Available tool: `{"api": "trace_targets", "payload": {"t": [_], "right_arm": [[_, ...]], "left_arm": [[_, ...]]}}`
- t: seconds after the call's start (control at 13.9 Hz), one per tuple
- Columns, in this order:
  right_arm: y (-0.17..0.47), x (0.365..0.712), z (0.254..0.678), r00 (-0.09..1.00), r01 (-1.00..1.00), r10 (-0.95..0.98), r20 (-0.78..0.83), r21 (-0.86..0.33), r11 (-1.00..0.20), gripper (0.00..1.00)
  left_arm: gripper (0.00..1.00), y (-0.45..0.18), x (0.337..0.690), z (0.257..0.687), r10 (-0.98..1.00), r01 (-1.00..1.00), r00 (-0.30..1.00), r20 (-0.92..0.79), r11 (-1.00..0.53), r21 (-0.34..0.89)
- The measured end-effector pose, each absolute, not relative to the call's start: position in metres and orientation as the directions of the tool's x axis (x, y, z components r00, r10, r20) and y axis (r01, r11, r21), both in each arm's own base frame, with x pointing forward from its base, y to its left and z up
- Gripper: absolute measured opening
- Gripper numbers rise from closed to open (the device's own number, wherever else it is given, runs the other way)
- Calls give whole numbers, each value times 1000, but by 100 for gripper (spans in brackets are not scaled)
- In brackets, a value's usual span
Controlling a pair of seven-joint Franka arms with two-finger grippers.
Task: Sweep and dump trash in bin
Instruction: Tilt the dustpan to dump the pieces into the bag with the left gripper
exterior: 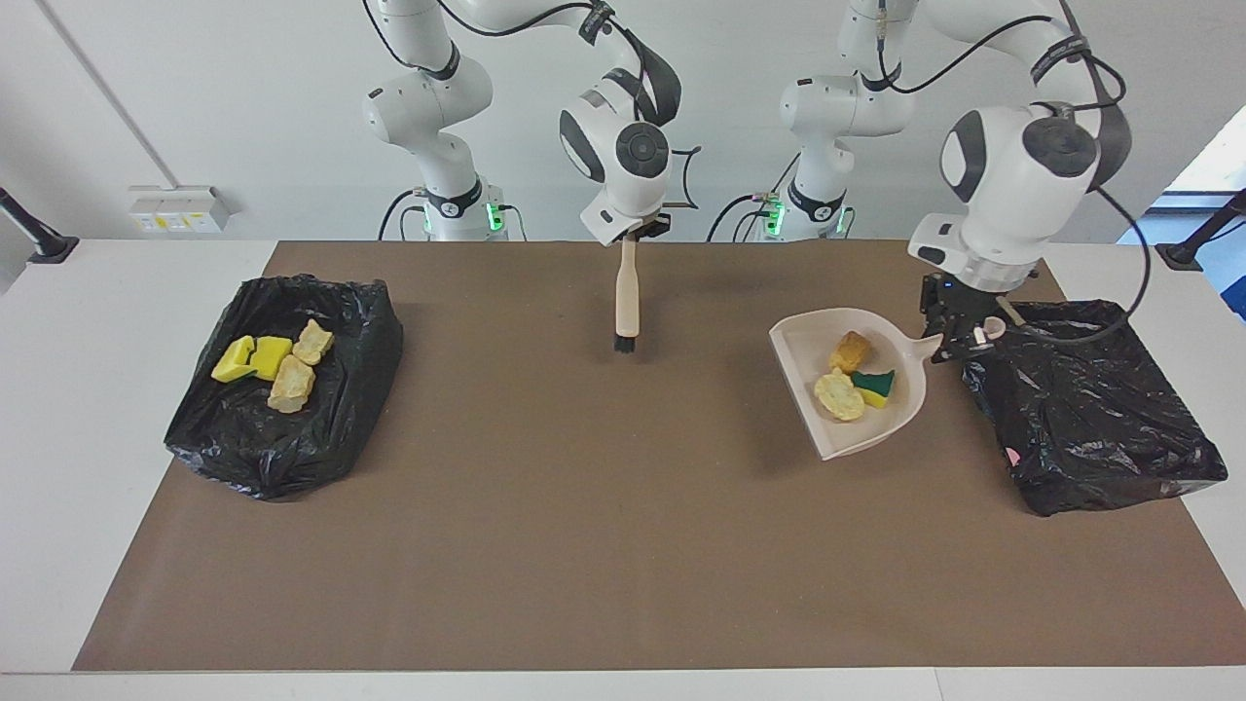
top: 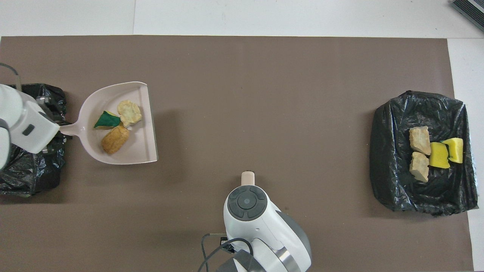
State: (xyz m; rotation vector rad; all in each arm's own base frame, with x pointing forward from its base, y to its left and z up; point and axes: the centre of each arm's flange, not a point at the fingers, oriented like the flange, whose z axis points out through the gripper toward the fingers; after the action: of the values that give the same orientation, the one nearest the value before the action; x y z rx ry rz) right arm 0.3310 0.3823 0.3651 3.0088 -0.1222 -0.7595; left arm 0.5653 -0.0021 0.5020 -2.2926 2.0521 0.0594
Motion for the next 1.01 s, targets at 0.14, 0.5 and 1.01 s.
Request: {"api": "trace_targets", "payload": {"t": [0.14, 0.5, 1.01], "right_arm": [[383, 328, 354, 880, -94, -98, -465, 31, -995, 27], [386, 318, 338, 889, -98, -93, -448, 12, -995, 27], [381, 314, 326, 891, -83, -71, -449, -6, -997, 27]], "left_arm": [[33, 51, 565, 518, -989, -992, 125, -72, -124, -19], [33, 137, 554, 539, -990, -992, 128, -62, -127, -28], [33, 221, 558, 569, -987, -988, 142, -71, -137, -65]]}}
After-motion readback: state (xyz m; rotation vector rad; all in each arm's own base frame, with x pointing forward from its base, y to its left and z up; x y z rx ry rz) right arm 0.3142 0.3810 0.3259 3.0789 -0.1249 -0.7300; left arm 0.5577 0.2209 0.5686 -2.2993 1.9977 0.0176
